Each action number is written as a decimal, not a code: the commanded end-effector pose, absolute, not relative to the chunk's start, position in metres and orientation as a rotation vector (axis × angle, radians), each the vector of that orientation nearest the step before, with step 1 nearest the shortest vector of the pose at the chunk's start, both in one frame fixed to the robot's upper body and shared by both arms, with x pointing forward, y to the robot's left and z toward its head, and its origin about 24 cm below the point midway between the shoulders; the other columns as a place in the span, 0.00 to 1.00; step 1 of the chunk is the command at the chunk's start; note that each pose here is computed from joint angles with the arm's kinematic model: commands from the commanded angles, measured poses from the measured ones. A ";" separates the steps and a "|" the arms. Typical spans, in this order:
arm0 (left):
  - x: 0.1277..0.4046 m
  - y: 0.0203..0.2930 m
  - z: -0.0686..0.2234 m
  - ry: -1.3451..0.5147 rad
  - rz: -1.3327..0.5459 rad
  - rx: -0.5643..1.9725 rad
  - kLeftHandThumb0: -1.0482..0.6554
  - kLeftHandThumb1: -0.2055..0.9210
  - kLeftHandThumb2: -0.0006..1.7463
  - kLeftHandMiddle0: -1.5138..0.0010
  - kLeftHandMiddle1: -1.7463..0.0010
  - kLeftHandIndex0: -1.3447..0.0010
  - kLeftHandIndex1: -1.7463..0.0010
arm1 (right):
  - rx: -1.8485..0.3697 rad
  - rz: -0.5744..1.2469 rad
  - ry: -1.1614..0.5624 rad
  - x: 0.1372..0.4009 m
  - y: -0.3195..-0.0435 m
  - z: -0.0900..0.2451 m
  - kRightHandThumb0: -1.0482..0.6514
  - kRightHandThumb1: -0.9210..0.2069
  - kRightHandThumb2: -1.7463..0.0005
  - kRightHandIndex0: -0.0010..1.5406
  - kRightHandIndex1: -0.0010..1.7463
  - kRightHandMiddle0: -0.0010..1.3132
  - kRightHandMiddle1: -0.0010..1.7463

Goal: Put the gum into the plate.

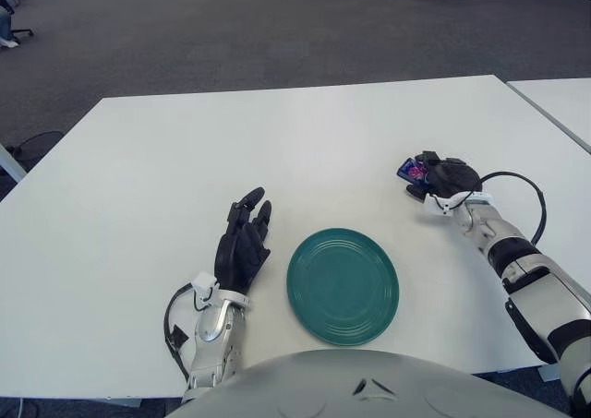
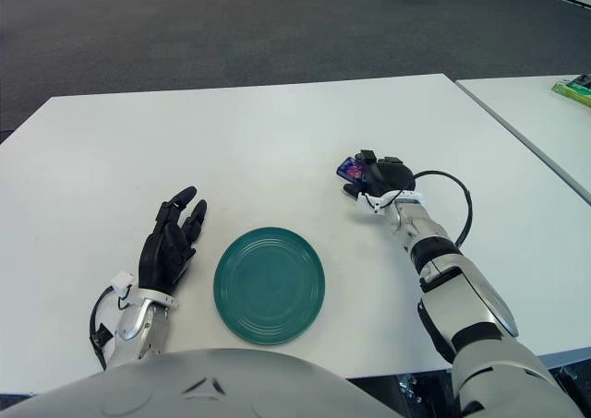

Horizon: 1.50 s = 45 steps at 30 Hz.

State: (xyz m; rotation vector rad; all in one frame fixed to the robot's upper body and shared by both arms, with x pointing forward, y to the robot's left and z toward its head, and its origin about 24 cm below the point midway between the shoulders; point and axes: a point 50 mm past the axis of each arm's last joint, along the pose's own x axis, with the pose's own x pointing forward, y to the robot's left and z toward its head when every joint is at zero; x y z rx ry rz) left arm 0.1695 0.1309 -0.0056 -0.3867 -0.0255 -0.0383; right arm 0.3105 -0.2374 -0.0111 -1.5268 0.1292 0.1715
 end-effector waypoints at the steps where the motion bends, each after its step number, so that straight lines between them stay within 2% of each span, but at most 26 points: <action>1: 0.169 0.132 -0.006 -0.021 -0.020 -0.380 0.07 1.00 0.49 0.78 0.99 1.00 0.51 | -1.574 0.451 0.468 0.232 -0.254 -0.086 0.18 0.00 0.67 0.38 0.83 0.09 0.78; 3: 0.169 0.132 -0.006 -0.022 -0.019 -0.378 0.07 1.00 0.49 0.78 0.99 1.00 0.51 | -1.566 0.446 0.466 0.231 -0.255 -0.085 0.19 0.00 0.68 0.40 0.93 0.12 0.85; 5: 0.169 0.132 -0.006 -0.022 -0.019 -0.377 0.07 1.00 0.50 0.78 0.99 1.00 0.52 | -1.565 0.442 0.464 0.229 -0.259 -0.085 0.19 0.00 0.68 0.43 0.96 0.14 0.91; 7: 0.169 0.132 -0.006 -0.019 -0.019 -0.376 0.08 1.00 0.49 0.78 1.00 1.00 0.52 | -1.570 0.440 0.468 0.227 -0.265 -0.084 0.20 0.00 0.68 0.47 0.99 0.16 0.95; 11: 0.169 0.132 -0.006 -0.015 -0.017 -0.378 0.08 1.00 0.49 0.78 0.99 1.00 0.52 | -1.585 0.442 0.466 0.226 -0.271 -0.082 0.21 0.00 0.69 0.50 1.00 0.19 0.99; 22: 0.170 0.129 -0.007 -0.014 -0.012 -0.417 0.09 1.00 0.49 0.74 0.98 0.99 0.49 | -1.631 0.439 0.429 0.231 -0.276 -0.076 0.21 0.00 0.68 0.51 1.00 0.22 1.00; 25: 0.171 0.129 -0.007 -0.015 -0.015 -0.422 0.09 1.00 0.49 0.74 0.98 1.00 0.49 | -1.648 0.435 0.411 0.233 -0.278 -0.074 0.24 0.00 0.67 0.55 1.00 0.33 1.00; 28: 0.171 0.128 -0.007 -0.018 -0.018 -0.425 0.09 1.00 0.48 0.74 0.98 1.00 0.49 | -1.662 0.430 0.396 0.234 -0.279 -0.072 0.26 0.00 0.67 0.58 1.00 0.39 1.00; 37: 0.172 0.126 -0.006 -0.029 -0.015 -0.437 0.10 1.00 0.48 0.73 0.98 1.00 0.49 | -1.767 0.448 0.371 0.237 -0.288 -0.067 0.30 0.00 0.65 0.63 1.00 0.50 1.00; 44: 0.171 0.128 -0.007 -0.029 -0.003 -0.453 0.10 1.00 0.48 0.72 0.98 0.99 0.48 | -1.804 0.435 0.393 0.242 -0.294 -0.063 0.33 0.00 0.62 0.61 1.00 0.51 1.00; 45: 0.171 0.128 -0.007 -0.029 -0.001 -0.455 0.10 1.00 0.48 0.72 0.98 0.99 0.48 | -1.804 0.432 0.395 0.242 -0.294 -0.063 0.35 0.08 0.58 0.59 1.00 0.42 1.00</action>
